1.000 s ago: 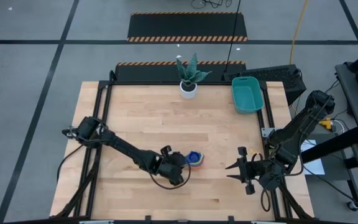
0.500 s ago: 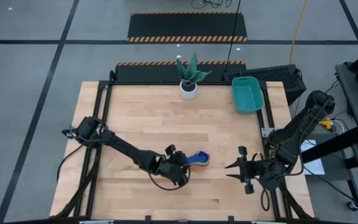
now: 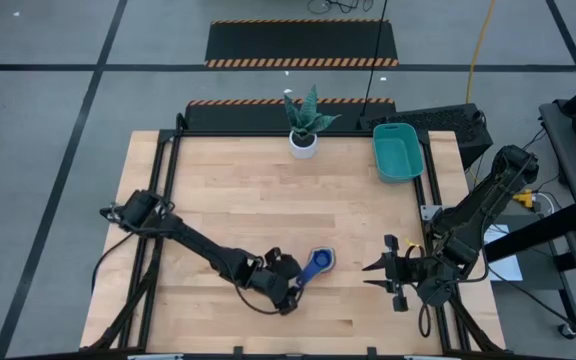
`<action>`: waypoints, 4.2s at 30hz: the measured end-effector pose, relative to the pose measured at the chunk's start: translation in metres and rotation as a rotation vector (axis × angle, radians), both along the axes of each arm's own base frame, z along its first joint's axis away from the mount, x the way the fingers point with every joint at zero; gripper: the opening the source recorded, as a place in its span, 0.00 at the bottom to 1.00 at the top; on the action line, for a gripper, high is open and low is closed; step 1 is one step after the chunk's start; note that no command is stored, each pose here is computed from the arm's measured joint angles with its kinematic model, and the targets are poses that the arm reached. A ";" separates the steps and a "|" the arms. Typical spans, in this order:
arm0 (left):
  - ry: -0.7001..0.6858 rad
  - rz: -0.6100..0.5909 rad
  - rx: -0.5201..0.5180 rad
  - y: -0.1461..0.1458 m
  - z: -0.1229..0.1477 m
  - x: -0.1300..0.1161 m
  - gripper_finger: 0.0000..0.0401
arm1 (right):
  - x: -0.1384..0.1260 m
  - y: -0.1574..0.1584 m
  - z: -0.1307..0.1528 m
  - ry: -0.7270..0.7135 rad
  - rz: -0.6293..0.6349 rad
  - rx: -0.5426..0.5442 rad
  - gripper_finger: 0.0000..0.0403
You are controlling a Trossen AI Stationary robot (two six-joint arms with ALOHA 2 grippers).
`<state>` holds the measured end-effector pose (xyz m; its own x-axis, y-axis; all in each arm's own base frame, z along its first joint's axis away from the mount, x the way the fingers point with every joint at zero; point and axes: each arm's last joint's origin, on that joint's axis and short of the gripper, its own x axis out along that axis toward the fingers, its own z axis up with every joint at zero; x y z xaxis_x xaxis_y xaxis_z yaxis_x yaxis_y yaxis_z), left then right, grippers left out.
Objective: Nest measuring cups in basket
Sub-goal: Stack the dark blue measuring cup on top of the green measuring cup, then put the nested measuring cups into the green bin
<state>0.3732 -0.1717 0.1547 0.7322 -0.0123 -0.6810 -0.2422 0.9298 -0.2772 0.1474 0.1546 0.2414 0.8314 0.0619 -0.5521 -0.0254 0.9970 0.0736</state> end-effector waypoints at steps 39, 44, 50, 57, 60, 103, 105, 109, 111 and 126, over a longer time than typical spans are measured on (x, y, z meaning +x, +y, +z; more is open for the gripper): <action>-0.090 0.316 -0.100 -0.006 -0.002 -0.003 0.57 | -0.010 0.014 0.005 -0.031 0.018 0.139 0.31; -0.100 0.353 -0.152 -0.008 -0.002 -0.003 0.57 | -0.015 0.018 0.005 -0.043 0.020 0.148 0.31; -0.140 0.367 -0.204 -0.010 0.001 -0.001 0.57 | -0.020 0.022 0.004 -0.036 0.032 0.164 0.31; -0.131 0.410 -0.177 -0.004 0.002 -0.002 0.57 | -0.019 0.029 -0.001 -0.028 0.047 0.162 0.31; -0.118 0.415 -0.197 0.002 0.011 -0.003 0.57 | -0.019 0.030 -0.001 -0.030 0.048 0.167 0.31; -0.187 0.361 -0.373 -0.013 -0.045 0.046 0.17 | -0.018 0.031 0.001 -0.042 0.061 0.179 0.31; -0.207 0.337 -0.358 -0.015 -0.035 0.052 0.17 | -0.018 0.031 0.001 -0.042 0.054 0.193 0.31; -0.178 0.308 -0.328 -0.016 -0.018 0.061 0.17 | -0.018 0.031 0.001 -0.038 0.038 0.218 0.31; -0.108 0.287 -0.310 -0.016 -0.019 0.060 0.17 | -0.019 0.032 0.001 -0.036 0.031 0.233 0.31; 0.107 0.059 -0.219 -0.021 0.000 0.040 0.17 | -0.016 0.048 -0.027 0.061 -0.086 0.307 0.31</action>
